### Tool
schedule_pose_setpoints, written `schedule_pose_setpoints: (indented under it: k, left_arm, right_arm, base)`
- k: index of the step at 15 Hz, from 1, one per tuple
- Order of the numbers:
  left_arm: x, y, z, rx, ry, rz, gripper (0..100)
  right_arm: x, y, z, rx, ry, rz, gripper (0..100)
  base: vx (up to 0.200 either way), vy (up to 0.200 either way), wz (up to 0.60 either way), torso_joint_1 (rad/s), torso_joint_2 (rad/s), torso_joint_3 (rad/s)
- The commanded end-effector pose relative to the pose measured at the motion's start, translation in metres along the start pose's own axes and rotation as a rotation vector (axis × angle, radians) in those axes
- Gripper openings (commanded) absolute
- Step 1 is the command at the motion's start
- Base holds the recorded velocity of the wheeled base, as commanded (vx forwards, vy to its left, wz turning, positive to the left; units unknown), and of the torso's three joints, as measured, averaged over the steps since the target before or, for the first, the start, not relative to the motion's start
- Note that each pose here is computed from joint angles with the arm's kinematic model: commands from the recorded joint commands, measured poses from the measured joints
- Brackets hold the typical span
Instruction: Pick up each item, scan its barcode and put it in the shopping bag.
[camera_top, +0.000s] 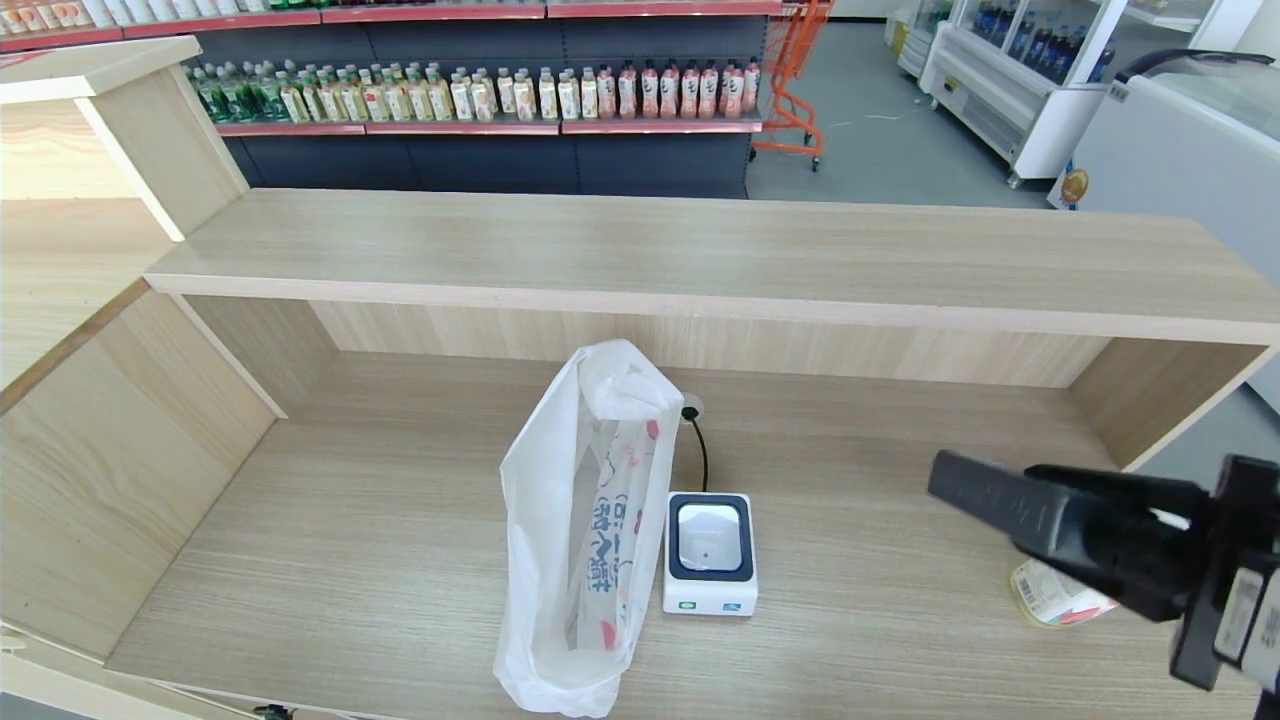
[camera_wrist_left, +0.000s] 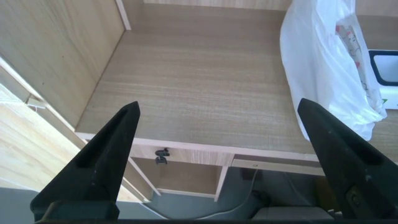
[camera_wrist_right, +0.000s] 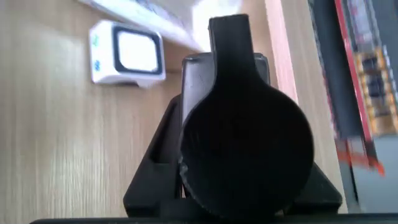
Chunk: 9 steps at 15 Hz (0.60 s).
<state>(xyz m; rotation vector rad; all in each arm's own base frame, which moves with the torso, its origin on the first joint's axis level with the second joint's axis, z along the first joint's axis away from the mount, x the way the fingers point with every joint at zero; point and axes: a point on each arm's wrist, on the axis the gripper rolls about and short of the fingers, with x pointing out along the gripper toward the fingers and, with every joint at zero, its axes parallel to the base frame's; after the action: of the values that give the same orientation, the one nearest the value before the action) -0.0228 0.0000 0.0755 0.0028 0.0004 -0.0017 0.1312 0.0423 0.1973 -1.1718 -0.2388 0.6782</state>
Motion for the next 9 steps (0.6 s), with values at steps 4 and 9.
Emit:
schedule_pose_setpoints:
  k: [4, 9]
  left_arm:
    - [0.0, 0.0, 0.0, 0.0, 0.0, 0.002, 100]
    - [0.0, 0.0, 0.0, 0.0, 0.0, 0.0, 100]
  right_arm:
    - [-0.012, 0.001, -0.005, 0.876, 0.134, -0.118, 0]
    - [0.058, 0.002, 0.008, 1.576, 0.063, 0.085, 0]
  base:
    - [0.0, 0.0, 0.0, 0.0, 0.0, 0.0]
    - [0.0, 0.0, 0.0, 0.0, 0.0, 0.0]
